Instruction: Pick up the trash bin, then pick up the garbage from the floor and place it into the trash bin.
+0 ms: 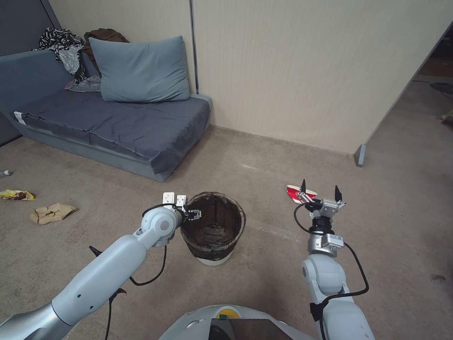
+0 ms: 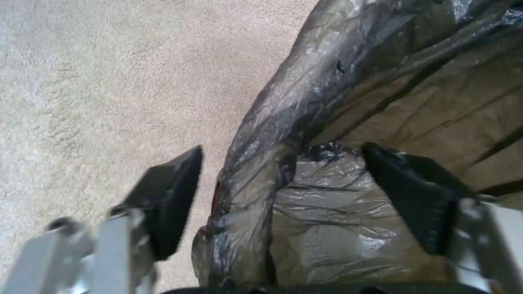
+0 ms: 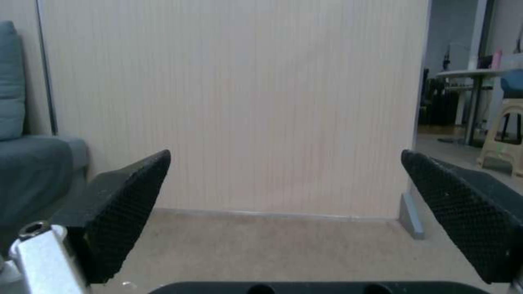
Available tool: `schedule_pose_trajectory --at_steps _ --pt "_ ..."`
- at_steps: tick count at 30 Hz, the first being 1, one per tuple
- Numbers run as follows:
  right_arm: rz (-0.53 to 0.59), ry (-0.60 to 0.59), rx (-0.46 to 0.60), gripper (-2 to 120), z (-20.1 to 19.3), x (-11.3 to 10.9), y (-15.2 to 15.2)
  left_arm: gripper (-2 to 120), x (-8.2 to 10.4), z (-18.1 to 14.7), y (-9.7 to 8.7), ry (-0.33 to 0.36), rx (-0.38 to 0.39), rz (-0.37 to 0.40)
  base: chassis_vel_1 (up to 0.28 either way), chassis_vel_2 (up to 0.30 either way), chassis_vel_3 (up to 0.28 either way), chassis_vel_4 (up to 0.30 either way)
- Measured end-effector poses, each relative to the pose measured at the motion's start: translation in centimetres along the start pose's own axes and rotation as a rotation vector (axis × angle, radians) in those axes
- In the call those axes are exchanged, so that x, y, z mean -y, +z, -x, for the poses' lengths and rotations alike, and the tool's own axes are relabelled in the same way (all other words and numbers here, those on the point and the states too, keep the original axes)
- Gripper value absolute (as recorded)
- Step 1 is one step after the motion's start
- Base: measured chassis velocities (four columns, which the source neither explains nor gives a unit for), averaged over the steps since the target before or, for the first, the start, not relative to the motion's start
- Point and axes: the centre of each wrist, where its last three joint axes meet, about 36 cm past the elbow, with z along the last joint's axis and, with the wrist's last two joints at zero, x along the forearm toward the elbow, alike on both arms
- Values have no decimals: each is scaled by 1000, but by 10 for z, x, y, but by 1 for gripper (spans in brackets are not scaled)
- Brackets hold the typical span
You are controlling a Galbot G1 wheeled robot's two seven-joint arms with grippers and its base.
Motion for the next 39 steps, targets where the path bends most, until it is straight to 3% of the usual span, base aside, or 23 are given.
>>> schedule_pose_trajectory --at_steps 5,7,10,15,18,29,39 --pt "4 3 1 100 0 -1 0 50 1 0 -2 15 -14 -20 0 0 0 0" --pt "4 3 1 100 0 -1 0 49 1 1 -2 16 -15 -21 0 0 0 0" --pt "6 4 1 100 0 -1 -1 32 1 1 -3 21 -20 -31 0 0 0 0" --pt "7 5 0 100 0 -2 -1 19 0 1 -5 26 -28 -46 0 0 0 0" --pt "10 6 -2 100 0 -2 -1 5 -2 0 -6 30 -34 -61 0 0 0 0" --pt "24 9 -10 100 1 -4 -4 3 -12 1 -4 23 -48 -89 0 0 0 0" --pt "23 12 -11 100 1 -3 -4 3 -10 -1 1 28 -34 -75 0 0 0 0"
